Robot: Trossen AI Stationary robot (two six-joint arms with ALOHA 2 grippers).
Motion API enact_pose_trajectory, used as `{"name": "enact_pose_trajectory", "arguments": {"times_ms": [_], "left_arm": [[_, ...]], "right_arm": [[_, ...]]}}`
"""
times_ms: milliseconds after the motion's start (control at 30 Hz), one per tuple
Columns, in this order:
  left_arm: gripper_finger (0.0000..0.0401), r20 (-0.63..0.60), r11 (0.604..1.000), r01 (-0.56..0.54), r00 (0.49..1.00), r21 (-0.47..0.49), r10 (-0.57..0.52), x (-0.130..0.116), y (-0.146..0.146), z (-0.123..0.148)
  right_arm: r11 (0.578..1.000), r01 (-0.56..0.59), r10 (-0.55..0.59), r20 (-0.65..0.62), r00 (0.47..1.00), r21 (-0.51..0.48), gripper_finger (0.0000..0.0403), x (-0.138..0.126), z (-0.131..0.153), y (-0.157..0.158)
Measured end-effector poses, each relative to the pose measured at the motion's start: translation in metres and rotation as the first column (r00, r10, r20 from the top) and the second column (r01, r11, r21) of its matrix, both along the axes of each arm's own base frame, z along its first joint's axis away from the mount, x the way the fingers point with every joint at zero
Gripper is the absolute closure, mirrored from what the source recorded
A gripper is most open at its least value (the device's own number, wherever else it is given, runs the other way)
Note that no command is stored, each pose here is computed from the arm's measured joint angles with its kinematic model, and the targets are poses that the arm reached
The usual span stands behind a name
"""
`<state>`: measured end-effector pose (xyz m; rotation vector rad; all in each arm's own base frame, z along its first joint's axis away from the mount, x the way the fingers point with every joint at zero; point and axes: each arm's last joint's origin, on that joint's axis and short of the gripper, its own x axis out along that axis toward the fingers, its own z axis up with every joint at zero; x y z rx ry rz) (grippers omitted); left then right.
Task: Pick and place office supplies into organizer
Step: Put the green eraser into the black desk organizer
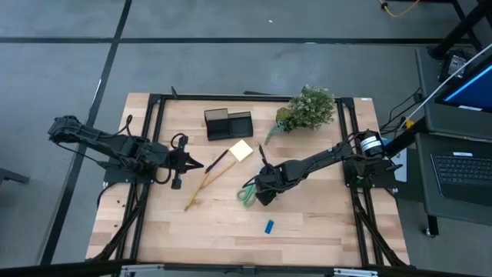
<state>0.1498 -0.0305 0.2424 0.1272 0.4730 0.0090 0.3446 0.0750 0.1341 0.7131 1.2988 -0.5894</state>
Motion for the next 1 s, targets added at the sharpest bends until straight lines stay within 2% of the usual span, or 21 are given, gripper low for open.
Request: {"name": "enact_pose_trajectory", "arguments": {"times_ms": [633,1000], "left_arm": [[0.0397,0.000,1.000,0.000,1.000,0.000,0.000,0.0000,0.0000,0.0000],[0.0399,0.000,1.000,0.000,1.000,0.000,0.000,0.0000,0.0000,0.0000]], "right_arm": [[0.998,-0.020,0.016,-0.059,0.998,-0.064,0.0219,-0.0046,-0.0059,-0.0008],[0.988,-0.129,0.120,-0.100,0.988,-0.089,0.0259,-0.0069,-0.0066,-0.0044]]}}
